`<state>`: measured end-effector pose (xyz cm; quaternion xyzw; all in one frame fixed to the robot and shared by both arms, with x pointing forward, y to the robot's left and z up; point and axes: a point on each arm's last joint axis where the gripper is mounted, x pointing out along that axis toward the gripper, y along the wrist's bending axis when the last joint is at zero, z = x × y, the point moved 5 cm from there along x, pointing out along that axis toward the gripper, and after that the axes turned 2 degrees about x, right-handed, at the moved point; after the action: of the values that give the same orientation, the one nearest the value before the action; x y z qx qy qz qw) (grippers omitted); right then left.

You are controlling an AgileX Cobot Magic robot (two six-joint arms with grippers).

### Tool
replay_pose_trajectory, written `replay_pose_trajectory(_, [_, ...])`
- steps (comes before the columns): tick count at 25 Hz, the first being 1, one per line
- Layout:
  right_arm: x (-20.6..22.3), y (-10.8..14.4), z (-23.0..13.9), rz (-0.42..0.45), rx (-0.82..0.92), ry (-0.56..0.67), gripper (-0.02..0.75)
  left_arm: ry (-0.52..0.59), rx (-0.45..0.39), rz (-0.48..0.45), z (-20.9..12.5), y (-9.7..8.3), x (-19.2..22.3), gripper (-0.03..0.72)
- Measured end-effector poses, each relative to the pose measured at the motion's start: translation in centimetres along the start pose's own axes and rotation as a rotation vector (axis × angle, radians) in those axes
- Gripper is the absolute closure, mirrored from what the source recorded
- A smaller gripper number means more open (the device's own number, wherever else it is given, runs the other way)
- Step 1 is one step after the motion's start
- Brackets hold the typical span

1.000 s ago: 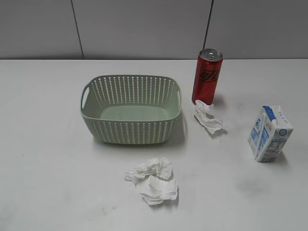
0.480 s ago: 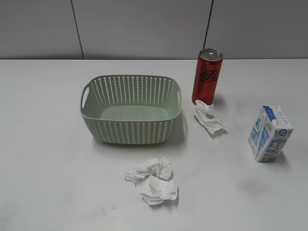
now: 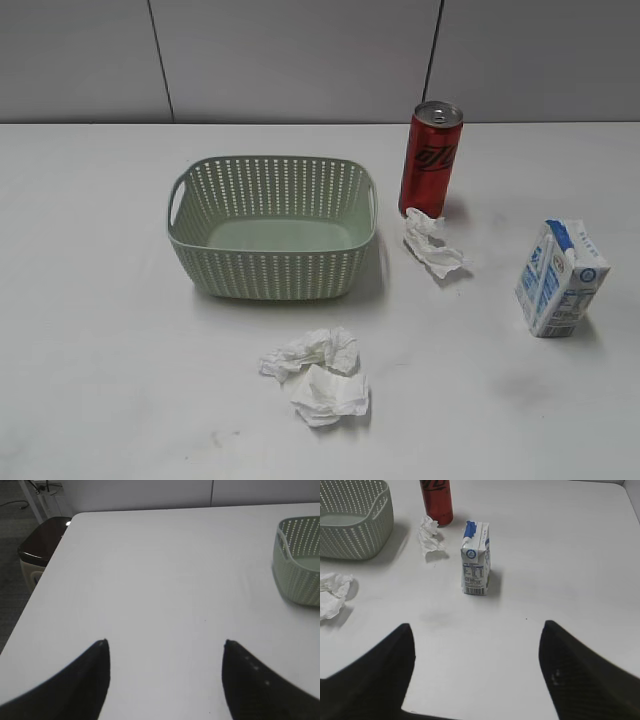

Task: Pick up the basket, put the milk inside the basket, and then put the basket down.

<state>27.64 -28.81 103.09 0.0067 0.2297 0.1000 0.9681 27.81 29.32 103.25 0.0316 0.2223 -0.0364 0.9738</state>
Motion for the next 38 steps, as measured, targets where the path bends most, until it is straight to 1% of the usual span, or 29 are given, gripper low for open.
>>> replay_pose_trajectory(5, [0.0,0.0,0.0,0.000,0.000,0.000,0.153,-0.065,-0.005,-0.002,1.3,0.0,-0.4,0.156])
replay_pose_trajectory(8, [0.0,0.0,0.0,0.000,0.000,0.000,0.153,-0.081,-0.019,-0.014,2.5,-0.1,0.3,0.156])
replay_pose_trajectory(12, [0.0,0.0,0.0,0.000,0.000,0.000,0.153,-0.039,-0.071,-0.059,4.2,-0.4,2.6,0.156])
replay_pose_trajectory(16, [0.0,0.0,0.0,0.000,0.000,0.000,0.153,0.022,-0.121,-0.083,6.5,-0.3,5.4,0.156])
replay_pose_trajectory(19, [0.0,0.0,0.0,0.000,0.000,0.000,0.153,0.072,-0.134,-0.082,8.2,0.0,7.4,0.156])
replay_pose_trajectory(22, [0.0,0.0,0.0,0.000,0.000,0.000,0.153,0.145,-0.142,-0.083,9.6,0.2,9.7,0.156])
replay_pose_trajectory(30, [0.0,0.0,0.0,0.000,0.001,0.000,0.153,0.263,-0.169,-0.100,13.6,0.6,15.4,0.156])
replay_pose_trajectory(33, [0.0,0.0,0.0,0.000,0.002,0.000,0.153,0.344,-0.162,-0.128,13.8,0.0,17.6,0.156])
replay_pose_trajectory(36, [0.0,0.0,0.0,0.000,0.005,0.000,0.153,0.457,-0.141,-0.172,13.4,-1.2,19.9,0.156])
replay_pose_trajectory(38, [0.0,0.0,0.0,0.000,0.007,0.000,0.153,0.512,-0.119,-0.205,13.1,-2.3,21.2,0.156])
